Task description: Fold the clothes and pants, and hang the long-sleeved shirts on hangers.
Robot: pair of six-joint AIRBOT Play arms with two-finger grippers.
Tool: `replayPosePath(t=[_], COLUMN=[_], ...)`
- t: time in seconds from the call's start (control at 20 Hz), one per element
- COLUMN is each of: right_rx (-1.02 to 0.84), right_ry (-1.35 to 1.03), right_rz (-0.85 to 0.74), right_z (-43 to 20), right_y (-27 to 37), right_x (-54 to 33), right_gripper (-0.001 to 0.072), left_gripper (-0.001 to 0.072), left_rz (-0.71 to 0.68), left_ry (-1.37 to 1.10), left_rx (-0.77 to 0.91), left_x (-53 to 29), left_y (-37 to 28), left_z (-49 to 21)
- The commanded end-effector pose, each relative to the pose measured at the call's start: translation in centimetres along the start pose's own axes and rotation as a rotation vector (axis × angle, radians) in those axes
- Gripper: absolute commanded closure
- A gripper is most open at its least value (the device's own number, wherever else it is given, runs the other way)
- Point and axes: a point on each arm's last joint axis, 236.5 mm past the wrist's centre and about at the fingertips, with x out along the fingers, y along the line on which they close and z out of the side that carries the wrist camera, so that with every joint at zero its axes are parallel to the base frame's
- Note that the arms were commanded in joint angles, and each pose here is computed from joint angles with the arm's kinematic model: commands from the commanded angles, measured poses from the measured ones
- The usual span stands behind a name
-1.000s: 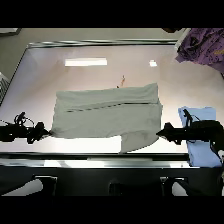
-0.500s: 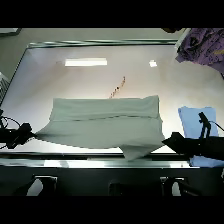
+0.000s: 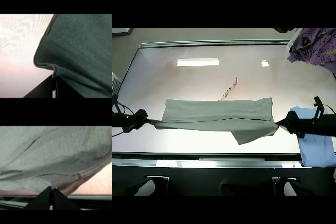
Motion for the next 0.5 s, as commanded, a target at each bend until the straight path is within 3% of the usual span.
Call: replayPosePath(t=[0.0,0.45], right_rx=[-0.034,-0.084], right_ry=[-0.017,-0.065], right_rz=[0.017,-0.019], right_z=[5.5,15.8], right_y=[0.0,2.0], right_x=[3.3,11.6], right_gripper=[0.0677,0.0677], left_gripper=[0.0694,0.0694], left_rz=[-0.005,-0.006], left_ry=[-0.022,0.043], left_rx=[0.045,0.082], left_x=[2.9,10.3], left_y=[-1.7,-4.4], left_z=[4.2,10.2])
